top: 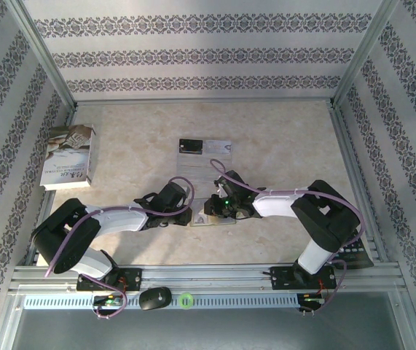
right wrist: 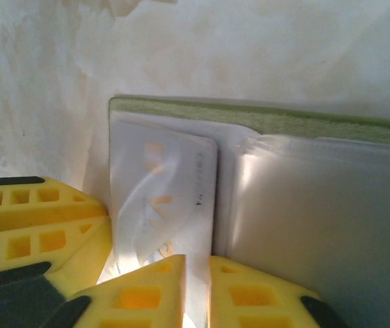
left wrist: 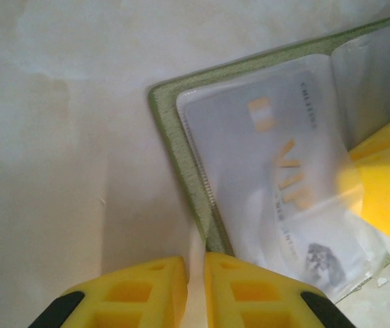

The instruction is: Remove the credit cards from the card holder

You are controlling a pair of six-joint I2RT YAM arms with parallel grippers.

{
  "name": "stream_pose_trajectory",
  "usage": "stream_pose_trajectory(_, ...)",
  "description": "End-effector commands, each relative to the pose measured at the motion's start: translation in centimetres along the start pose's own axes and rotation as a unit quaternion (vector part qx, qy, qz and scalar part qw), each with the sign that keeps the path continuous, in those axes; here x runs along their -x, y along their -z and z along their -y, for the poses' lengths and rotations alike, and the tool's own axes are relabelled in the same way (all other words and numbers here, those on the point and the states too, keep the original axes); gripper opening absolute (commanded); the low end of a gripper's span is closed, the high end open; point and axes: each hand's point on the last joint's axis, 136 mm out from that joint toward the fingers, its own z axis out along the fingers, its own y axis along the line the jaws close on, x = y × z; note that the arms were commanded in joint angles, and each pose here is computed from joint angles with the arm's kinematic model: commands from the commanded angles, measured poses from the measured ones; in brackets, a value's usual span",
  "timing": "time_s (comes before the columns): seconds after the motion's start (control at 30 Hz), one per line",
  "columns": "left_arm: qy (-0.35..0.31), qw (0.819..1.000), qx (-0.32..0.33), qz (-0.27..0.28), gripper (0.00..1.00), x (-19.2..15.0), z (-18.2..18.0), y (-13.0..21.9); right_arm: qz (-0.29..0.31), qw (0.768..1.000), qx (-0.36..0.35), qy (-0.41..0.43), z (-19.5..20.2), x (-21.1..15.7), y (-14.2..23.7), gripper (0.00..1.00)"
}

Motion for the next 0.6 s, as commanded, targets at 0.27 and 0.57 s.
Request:
stream_pose_trajectory(0.27,0.001,1.0,-0.017,-0.027,0.19,-1.6,0.3,-1.1,0.018,0.999,-0.023,0.018,1.1,-0.3,-0.3,0.0)
stream_pose_trajectory(0.57,0.005,1.0,-0.012,-0.026,0.19,-1.8,-0.3,-1.0,0.052,0.989,-0.129,0.057,3.9,-0.1,3.3,0.0)
